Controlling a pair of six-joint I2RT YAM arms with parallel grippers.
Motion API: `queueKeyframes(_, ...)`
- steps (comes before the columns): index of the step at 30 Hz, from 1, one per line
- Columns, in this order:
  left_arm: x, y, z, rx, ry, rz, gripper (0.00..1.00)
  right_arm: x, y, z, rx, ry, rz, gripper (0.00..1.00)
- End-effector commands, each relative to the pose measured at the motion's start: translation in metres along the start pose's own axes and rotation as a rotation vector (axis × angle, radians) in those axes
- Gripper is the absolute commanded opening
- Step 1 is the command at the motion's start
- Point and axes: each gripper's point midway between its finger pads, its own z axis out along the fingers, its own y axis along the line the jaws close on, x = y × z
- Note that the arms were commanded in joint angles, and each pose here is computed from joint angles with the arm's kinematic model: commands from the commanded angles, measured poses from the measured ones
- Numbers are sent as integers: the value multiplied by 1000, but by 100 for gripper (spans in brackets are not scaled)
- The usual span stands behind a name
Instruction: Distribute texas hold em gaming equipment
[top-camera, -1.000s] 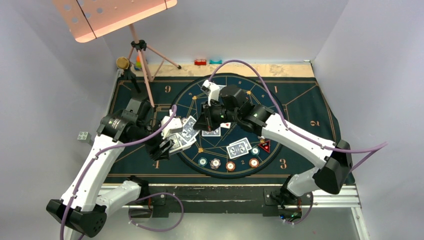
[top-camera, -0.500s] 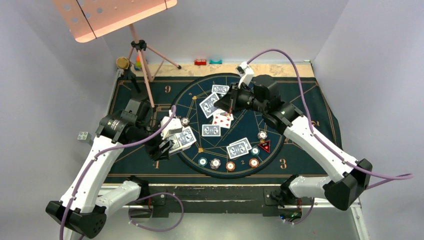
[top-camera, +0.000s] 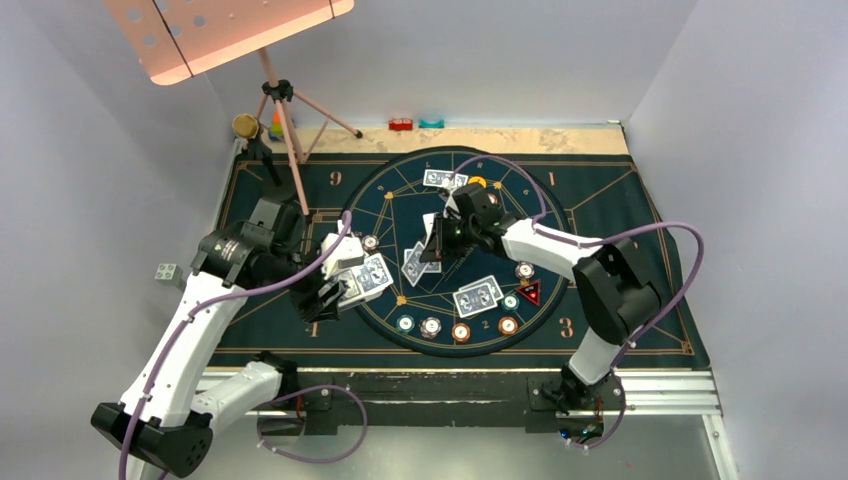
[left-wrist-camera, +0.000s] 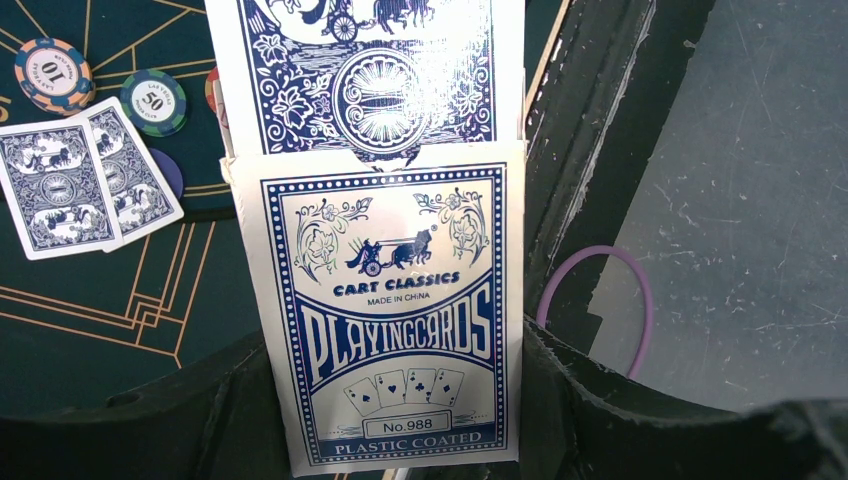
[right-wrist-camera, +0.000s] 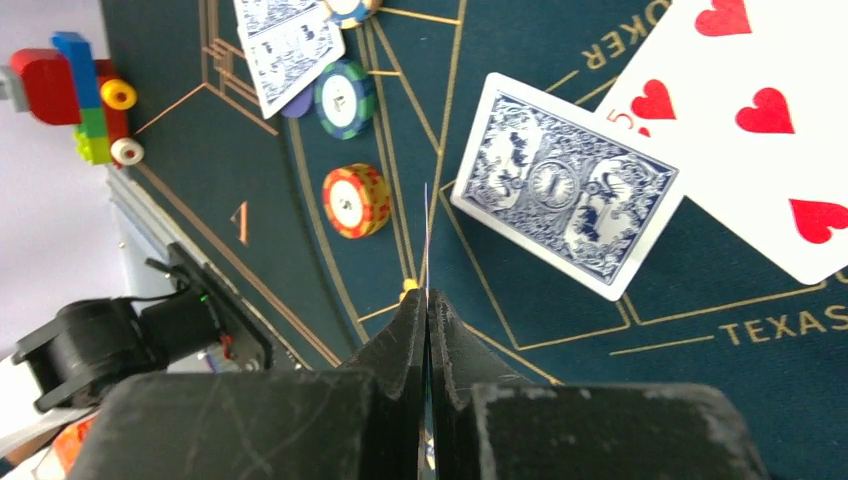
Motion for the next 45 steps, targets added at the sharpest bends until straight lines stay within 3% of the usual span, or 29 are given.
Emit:
queueKeyframes(1,-13,-7,-8,10,-59,31,0,-27,4,3,-2,-122,-27,0)
queueKeyframes(6,-13,-8,-7,16,-63,32,0,-26,-19,12,77,-140,-12,0)
queueKeyframes(12,-12,-9,-5,19,-64,31,0,-23,-49,11,223,-148,8,32)
queueKeyframes(17,-11,-9,-4,23,-65,26,0,-39,-48,-10,301,-181,-31,48)
queueKeyframes(24,-10,-9,-3,22,-62,27,0,-69,-12,-74,321,-302,-135,50)
queueKeyframes(28,-11,-7,-1,27,-64,27,0,-61,23,-97,338,-304,-246,49)
queueKeyframes(38,-13,-3,3,26,-63,26,0,-13,117,-95,202,-193,-388,47)
queueKeyframes(45,-19,0,-1,10,-75,33,0,7,135,-78,234,-91,-456,45)
